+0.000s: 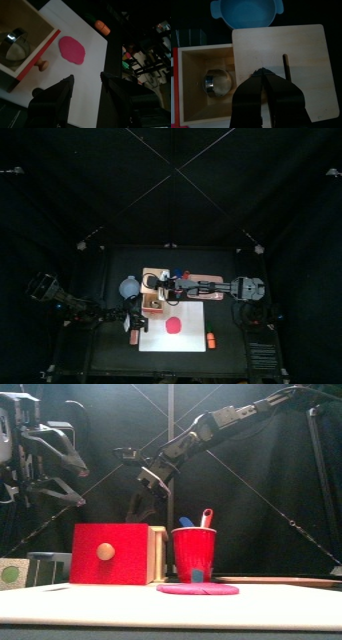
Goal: Get the cutter from the drawer then cut the dough then place the extra dough in the bowl
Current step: Place the cutter on the board
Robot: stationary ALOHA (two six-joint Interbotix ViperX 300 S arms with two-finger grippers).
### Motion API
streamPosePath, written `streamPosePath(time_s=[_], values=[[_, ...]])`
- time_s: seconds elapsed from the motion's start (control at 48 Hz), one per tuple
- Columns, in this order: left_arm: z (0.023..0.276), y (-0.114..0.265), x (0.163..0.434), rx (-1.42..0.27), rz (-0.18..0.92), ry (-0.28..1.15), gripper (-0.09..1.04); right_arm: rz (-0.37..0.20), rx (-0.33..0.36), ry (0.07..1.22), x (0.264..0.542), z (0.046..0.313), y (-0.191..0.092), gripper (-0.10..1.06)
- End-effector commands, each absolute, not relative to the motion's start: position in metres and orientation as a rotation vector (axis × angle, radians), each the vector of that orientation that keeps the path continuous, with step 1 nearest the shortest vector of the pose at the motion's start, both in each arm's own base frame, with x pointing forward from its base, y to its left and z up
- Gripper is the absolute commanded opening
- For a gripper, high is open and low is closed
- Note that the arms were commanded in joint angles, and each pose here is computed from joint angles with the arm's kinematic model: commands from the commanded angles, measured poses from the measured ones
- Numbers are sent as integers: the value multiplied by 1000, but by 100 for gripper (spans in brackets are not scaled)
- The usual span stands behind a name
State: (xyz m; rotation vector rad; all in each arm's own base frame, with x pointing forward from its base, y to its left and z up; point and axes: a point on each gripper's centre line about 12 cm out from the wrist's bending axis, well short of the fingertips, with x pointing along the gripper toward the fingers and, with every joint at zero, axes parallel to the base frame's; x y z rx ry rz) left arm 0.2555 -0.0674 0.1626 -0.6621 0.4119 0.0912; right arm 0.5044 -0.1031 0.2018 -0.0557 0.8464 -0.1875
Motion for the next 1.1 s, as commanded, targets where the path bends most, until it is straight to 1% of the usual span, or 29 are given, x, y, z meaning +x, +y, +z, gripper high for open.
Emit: streamPosePath(time_s=[0.021, 0.25, 0.396, 0.5, 0.542, 0.604, 0.75, 0.771, 0.812, 0.896, 0.958, 1.104], values=[[167, -56, 257, -597, 100, 354, 83, -183, -58, 777, 508, 237, -97, 5], [177, -50, 252, -383, 44, 253, 83, -151, -66, 770, 508, 263, -76, 6], [184, -44, 243, -281, 43, 186, 80, -127, -72, 806, 508, 266, -60, 8], [184, -35, 233, -214, 59, 156, 77, -110, -75, 831, 508, 266, -50, 12], [185, -32, 228, -186, 65, 137, 76, -108, -77, 842, 508, 265, -48, 15], [187, -29, 224, -165, 74, 112, 75, -105, -72, 856, 507, 264, -45, 23], [192, -23, 217, -156, 84, 77, 74, -113, -49, 866, 508, 263, -43, 48], [193, -22, 216, -157, 87, 71, 74, -114, -46, 867, 508, 263, -43, 53], [193, -22, 215, -157, 87, 68, 74, -116, -43, 867, 509, 263, -43, 60], [193, -20, 213, -153, 89, 62, 74, -117, -48, 874, 511, 259, -44, 71], [193, -19, 211, -149, 93, 60, 74, -117, -46, 881, 513, 257, -44, 76], [193, -16, 211, -131, 96, 56, 74, -120, -43, 911, 516, 251, -45, 76]])
